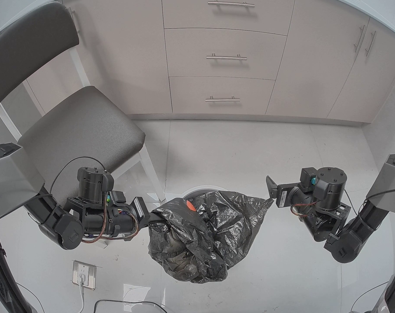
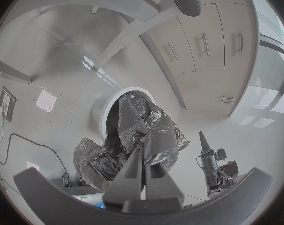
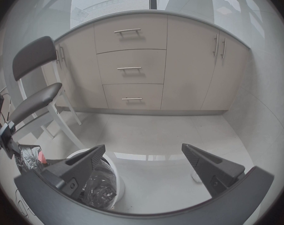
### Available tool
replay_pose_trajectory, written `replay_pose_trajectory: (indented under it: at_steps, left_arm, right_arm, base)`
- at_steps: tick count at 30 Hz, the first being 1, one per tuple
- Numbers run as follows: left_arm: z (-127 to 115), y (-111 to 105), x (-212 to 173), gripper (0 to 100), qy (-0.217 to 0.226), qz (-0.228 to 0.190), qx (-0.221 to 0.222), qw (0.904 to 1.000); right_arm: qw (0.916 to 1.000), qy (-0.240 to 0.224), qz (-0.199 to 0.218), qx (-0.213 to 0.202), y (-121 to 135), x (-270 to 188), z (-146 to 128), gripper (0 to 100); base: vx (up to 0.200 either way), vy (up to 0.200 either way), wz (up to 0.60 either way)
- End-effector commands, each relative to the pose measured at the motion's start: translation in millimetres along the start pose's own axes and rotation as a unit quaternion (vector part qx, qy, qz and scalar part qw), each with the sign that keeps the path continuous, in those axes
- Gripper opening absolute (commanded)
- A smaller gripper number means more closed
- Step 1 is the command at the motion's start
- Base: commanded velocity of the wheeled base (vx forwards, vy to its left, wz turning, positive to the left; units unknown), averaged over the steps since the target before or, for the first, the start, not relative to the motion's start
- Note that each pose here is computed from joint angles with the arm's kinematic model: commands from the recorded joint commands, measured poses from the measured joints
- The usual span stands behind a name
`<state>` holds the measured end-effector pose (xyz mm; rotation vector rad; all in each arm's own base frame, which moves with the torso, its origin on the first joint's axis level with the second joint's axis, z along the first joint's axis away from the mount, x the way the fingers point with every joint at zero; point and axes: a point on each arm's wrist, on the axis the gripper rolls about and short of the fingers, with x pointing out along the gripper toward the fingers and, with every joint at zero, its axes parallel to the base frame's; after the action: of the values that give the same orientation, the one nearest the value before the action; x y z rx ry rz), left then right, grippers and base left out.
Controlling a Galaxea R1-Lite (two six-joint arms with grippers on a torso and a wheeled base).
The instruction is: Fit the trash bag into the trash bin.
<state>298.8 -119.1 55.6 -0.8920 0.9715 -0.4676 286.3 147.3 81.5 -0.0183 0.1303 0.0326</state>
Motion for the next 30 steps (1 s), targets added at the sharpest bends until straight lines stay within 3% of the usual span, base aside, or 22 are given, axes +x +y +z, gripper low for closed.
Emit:
replay_pose_trajectory:
  at_steps: [1,2,7,13,30]
  left_arm:
    - [0.0,0.1,-0.1,0,0.000,0.000,0.000,1.0000]
    - [0.0,0.1,-0.1,0,0.000,0.000,0.000,1.0000]
    - [0.0,0.1,-0.1,0,0.000,0.000,0.000,1.0000]
    - [0.0,0.1,-0.1,0,0.000,0.000,0.000,1.0000]
    - [-0.1,0.8,0.6,0,0.000,0.001,-0.001,1.0000]
  right_arm:
    - [0.9998,-0.016,-0.007,0.009,-13.7,-4.3,15.1,100]
    - [0.9999,-0.004,-0.010,0.004,-15.6,-4.4,9.8,0]
    - [0.9984,0.052,0.001,-0.020,-14.6,-4.6,-25.2,0]
    - [0.9983,0.051,0.011,-0.024,-8.3,7.9,-47.9,0]
    - [0.9959,0.056,0.061,-0.036,28.4,6.7,-60.4,0]
  base:
    - [0.000,0.000,0.00]
    - [0.000,0.000,0.00]
    - [0.000,0.000,0.00]
    - [0.000,0.000,0.00]
    - [0.000,0.000,0.00]
